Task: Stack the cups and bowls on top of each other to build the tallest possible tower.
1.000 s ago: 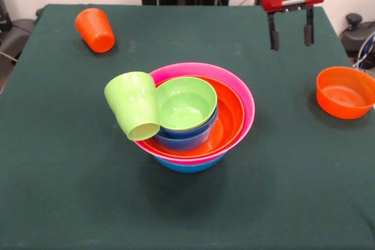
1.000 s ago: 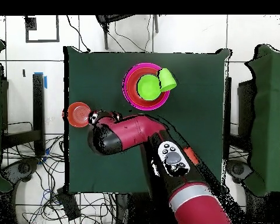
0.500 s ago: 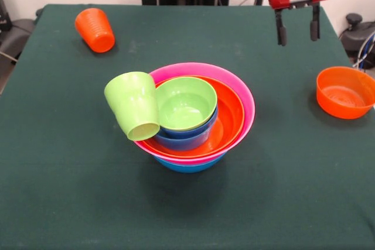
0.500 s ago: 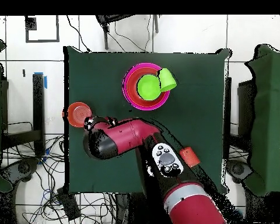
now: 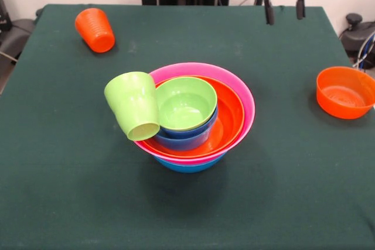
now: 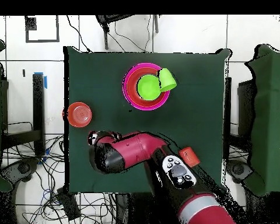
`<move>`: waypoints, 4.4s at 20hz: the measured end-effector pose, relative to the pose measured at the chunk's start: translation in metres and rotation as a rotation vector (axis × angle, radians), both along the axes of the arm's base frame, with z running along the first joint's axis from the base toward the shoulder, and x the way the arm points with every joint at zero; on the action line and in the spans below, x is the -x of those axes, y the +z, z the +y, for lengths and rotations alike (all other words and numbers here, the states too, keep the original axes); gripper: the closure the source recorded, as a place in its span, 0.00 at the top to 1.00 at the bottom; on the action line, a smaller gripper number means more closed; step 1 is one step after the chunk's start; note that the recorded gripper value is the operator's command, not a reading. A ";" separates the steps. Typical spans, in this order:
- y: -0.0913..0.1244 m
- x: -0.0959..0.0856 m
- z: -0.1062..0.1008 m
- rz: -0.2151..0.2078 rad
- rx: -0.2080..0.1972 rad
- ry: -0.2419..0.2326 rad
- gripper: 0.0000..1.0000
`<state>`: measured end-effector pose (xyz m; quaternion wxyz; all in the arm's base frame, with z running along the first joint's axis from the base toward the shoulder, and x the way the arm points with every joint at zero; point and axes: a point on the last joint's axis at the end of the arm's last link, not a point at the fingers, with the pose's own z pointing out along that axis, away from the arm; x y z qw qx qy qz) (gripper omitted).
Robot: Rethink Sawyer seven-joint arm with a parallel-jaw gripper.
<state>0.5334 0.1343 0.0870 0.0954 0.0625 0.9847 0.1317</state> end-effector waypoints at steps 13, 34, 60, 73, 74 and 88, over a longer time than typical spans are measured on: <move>-0.009 0.031 -0.010 0.065 -0.052 -0.016 1.00; 0.009 -0.027 0.061 -0.075 -0.062 0.078 1.00; 0.005 -0.140 0.073 -0.197 -0.072 -0.002 1.00; -0.079 -0.145 0.042 -0.110 -0.103 -0.079 1.00; -0.082 -0.145 0.039 -0.104 -0.106 -0.086 1.00; -0.101 -0.139 -0.001 0.057 -0.143 -0.144 1.00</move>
